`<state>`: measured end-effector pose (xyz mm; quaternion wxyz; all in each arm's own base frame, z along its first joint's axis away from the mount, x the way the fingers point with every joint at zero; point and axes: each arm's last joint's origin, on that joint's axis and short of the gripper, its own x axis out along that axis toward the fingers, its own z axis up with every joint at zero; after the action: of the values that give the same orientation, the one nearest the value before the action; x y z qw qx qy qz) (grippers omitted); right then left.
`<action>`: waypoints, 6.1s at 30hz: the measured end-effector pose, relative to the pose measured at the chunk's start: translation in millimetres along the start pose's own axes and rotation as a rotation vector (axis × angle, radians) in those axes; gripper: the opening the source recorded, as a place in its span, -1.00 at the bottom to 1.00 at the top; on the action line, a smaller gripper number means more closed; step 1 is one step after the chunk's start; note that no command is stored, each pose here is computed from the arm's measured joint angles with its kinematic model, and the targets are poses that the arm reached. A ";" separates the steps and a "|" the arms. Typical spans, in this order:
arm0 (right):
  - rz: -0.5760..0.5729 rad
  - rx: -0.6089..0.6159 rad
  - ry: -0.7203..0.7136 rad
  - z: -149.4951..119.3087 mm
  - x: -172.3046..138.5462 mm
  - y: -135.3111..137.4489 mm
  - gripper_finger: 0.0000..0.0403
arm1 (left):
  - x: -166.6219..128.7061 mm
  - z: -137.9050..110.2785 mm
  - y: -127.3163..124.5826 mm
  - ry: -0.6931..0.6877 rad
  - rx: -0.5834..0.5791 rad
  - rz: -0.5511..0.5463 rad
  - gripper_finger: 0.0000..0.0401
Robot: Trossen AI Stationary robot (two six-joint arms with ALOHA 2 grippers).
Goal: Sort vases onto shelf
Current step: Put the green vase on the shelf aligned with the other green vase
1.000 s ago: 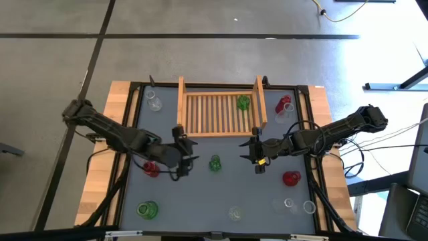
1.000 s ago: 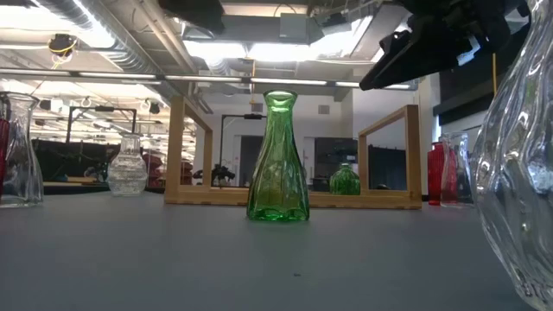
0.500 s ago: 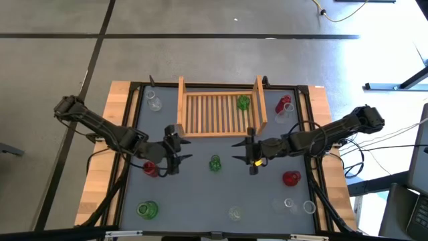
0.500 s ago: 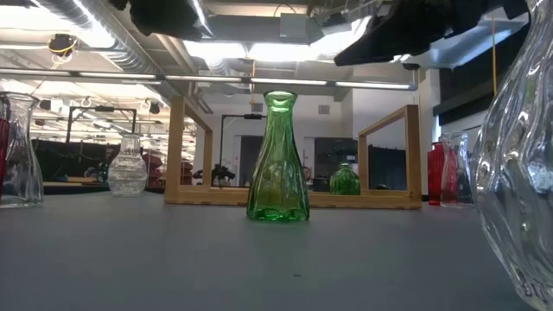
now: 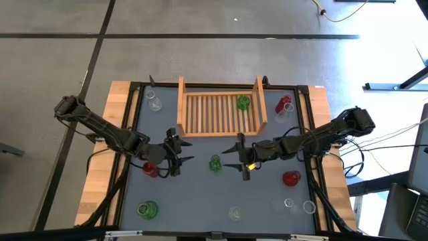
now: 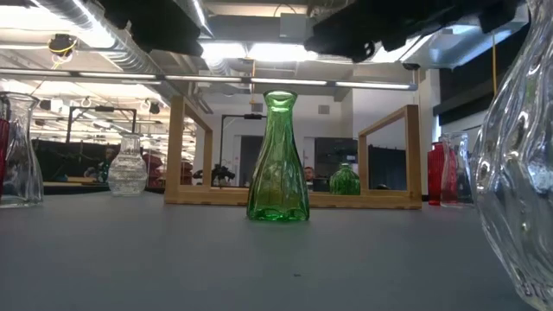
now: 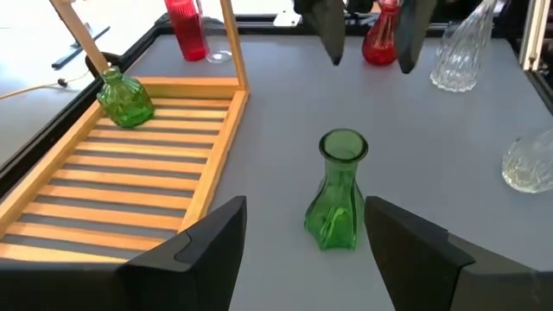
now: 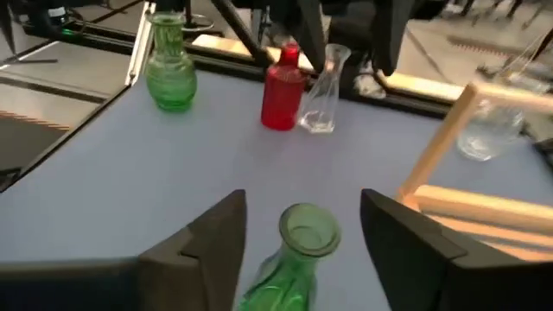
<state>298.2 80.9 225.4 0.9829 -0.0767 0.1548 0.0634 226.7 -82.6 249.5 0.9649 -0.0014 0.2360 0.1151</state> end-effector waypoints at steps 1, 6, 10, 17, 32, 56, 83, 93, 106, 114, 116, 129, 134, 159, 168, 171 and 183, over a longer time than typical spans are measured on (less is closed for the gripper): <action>-0.003 0.018 -0.001 1.0 3.8 0.2 0.17 | 0.5 -1.4 0.0 -0.002 -0.003 -0.001 0.14; -0.020 0.078 0.028 7.7 25.6 0.2 0.49 | 2.2 -5.5 0.2 -0.011 -0.020 -0.001 0.14; -0.016 0.074 0.096 8.4 39.9 0.1 0.63 | 3.7 -9.3 0.3 -0.022 -0.011 -0.004 0.14; -0.063 0.074 0.178 25.1 51.3 -12.1 0.61 | 4.1 -9.5 0.1 -0.028 -0.017 -0.014 0.14; -0.070 0.119 0.300 36.1 48.4 -19.9 0.53 | 7.4 -7.8 5.4 -0.028 0.023 0.001 0.14; -0.004 0.222 0.417 2.4 74.1 -22.4 0.52 | 7.2 -8.3 5.2 -0.022 0.004 -0.001 0.14; 0.011 0.021 0.416 44.6 11.8 -33.2 -0.42 | 7.1 -7.4 5.0 -0.030 0.079 0.001 0.14; -0.103 0.049 0.461 57.0 -39.0 -82.4 -0.42 | 7.1 -7.5 5.1 -0.029 0.080 0.002 0.14; -0.255 0.142 0.508 20.6 -74.9 -174.5 -0.40 | 8.8 -6.6 8.0 -0.030 0.096 0.014 0.14; -0.303 0.174 0.468 -5.7 -77.0 -194.9 -0.40 | 9.4 -5.9 9.0 -0.034 0.091 0.019 0.14; -0.306 0.180 0.464 -10.6 -76.8 -197.4 -0.40 | 9.4 -5.9 9.0 -0.033 0.091 0.019 0.14; -0.342 0.199 0.576 -38.7 -58.0 -207.7 -0.39 | 9.4 -5.9 9.0 -0.033 0.091 0.018 0.14; -0.389 0.178 0.604 -39.7 -58.5 -209.1 -0.39 | 9.4 -6.0 9.0 -0.033 0.090 0.018 0.14; -0.456 0.177 0.644 -50.9 -52.3 -218.7 -0.13 | 9.4 -5.0 8.7 -0.041 0.085 0.013 0.14; -0.462 0.175 0.634 -33.9 -56.2 -218.3 0.18 | 9.4 -5.0 8.6 -0.041 0.088 0.012 0.14; -0.461 0.164 0.587 -10.4 -61.0 -214.2 0.20 | 9.3 -4.9 8.6 -0.042 0.105 0.013 0.14; -0.291 0.025 0.353 43.9 -48.4 -154.9 0.21 | -13.2 32.0 10.7 0.137 0.079 -0.014 0.14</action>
<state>288.5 -68.4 302.2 0.9403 -0.0958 0.3124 -0.0952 227.6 -73.3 284.5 0.9465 0.0271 0.3061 0.0987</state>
